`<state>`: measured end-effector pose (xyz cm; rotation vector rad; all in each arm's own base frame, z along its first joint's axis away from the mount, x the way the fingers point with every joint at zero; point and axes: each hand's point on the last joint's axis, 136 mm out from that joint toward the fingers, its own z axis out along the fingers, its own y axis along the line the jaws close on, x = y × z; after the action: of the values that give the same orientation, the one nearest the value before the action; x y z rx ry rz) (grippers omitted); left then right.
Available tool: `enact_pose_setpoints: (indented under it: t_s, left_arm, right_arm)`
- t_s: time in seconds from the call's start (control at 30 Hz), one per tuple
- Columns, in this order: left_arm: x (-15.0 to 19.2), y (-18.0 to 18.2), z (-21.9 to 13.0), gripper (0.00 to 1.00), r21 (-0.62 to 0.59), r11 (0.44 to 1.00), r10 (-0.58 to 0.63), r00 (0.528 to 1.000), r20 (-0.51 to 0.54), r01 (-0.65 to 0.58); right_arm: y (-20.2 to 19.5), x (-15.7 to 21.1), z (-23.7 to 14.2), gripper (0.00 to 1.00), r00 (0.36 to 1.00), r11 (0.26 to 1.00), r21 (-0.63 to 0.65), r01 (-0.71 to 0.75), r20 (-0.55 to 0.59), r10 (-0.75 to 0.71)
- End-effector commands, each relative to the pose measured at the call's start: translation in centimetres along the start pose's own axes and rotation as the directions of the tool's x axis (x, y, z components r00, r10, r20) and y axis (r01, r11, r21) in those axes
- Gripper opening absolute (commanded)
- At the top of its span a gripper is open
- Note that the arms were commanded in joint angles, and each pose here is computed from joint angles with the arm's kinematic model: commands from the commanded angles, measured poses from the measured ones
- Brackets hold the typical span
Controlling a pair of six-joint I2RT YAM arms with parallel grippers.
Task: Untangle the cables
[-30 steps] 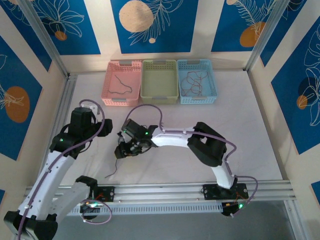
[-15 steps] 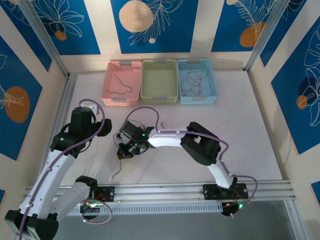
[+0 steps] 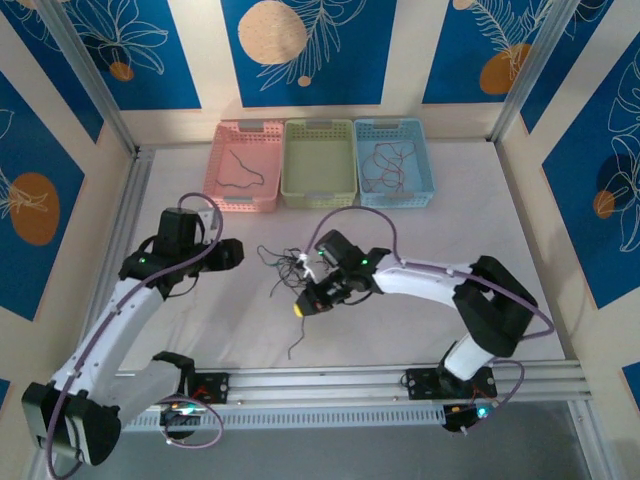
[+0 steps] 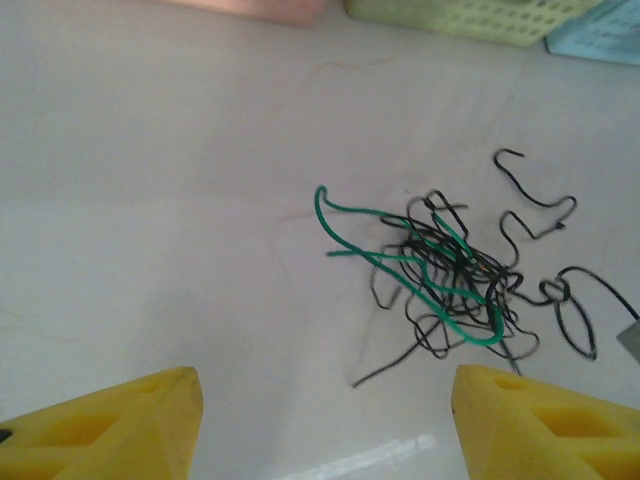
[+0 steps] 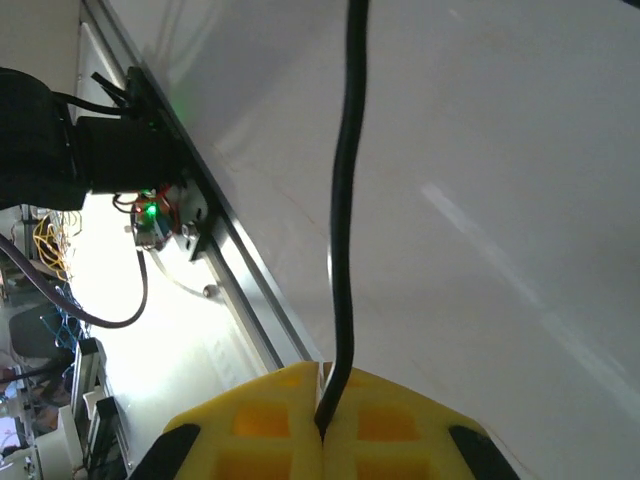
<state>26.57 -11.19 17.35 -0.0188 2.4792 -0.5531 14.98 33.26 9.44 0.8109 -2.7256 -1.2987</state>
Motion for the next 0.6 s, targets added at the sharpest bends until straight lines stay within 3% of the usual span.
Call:
enact_pose_setpoints:
  t_s: [0.0,0.13,0.57]
  left_arm:
    - [1.0,-2.3,1.8,0.67,0.177,0.975,-0.128,0.99,-0.053,0.135]
    - [2.1,-2.0,3.8,0.66,0.185,0.964,-0.175,0.979,-0.107,0.192]
    - [3.1,-3.9,8.0,0.68,0.229,0.92,-0.277,0.942,-0.192,0.317]
  right_arm:
    - [-0.5,2.3,-1.5,0.0,0.998,0.999,-0.023,0.023,-0.05,-0.024]
    - [-1.6,2.3,-2.4,0.0,1.0,1.0,-0.013,-0.002,0.001,0.002]
    - [-2.8,2.6,-1.8,0.0,1.0,1.0,-0.007,-0.013,0.02,0.013]
